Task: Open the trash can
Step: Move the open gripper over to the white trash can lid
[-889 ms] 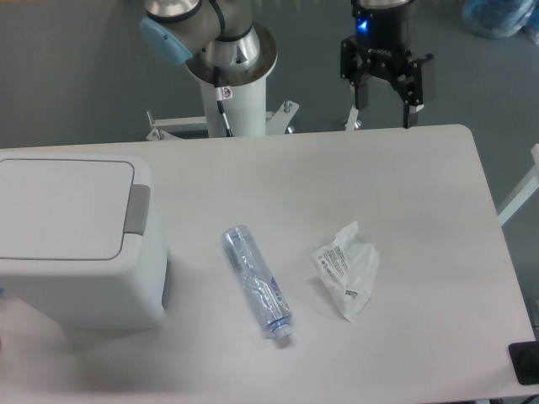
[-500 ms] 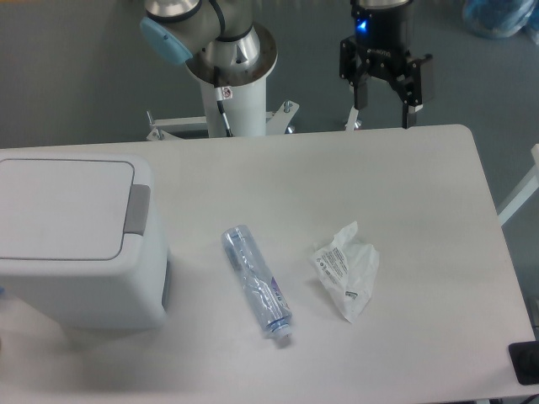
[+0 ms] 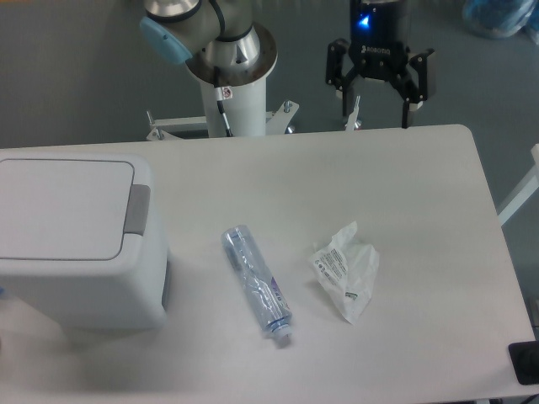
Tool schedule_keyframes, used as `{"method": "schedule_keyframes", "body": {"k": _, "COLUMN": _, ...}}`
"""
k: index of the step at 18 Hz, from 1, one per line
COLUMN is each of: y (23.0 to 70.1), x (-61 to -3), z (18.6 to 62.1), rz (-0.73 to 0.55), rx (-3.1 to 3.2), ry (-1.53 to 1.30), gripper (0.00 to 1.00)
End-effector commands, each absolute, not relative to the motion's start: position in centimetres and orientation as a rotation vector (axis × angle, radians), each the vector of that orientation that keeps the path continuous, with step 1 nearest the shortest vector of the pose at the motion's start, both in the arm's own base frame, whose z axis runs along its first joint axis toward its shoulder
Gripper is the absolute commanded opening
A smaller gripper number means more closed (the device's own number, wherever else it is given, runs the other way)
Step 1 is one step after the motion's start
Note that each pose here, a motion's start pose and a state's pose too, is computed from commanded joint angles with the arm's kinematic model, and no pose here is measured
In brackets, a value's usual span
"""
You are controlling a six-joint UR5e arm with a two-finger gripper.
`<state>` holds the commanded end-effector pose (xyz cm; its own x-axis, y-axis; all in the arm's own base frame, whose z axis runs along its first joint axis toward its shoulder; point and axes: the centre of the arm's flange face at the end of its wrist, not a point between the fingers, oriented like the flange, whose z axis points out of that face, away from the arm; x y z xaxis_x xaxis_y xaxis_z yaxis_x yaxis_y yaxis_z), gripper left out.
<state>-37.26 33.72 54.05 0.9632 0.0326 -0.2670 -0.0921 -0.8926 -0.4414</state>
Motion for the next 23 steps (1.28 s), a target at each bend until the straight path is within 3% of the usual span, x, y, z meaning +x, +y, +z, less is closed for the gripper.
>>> {"method": "schedule_keyframes", "body": {"k": 12, "y": 44.2, "x": -30.0, "z": 52.6, "rz": 0.129, "rx": -2.500, "ry": -0.386, "gripper": 1.00}}
{"method": "schedule_keyframes", "body": {"k": 23, "y": 49.6, "x": -24.7, "z": 50.7, "rz": -0.036, "rx": -2.474, "ry": -0.433, "gripper": 1.00}}
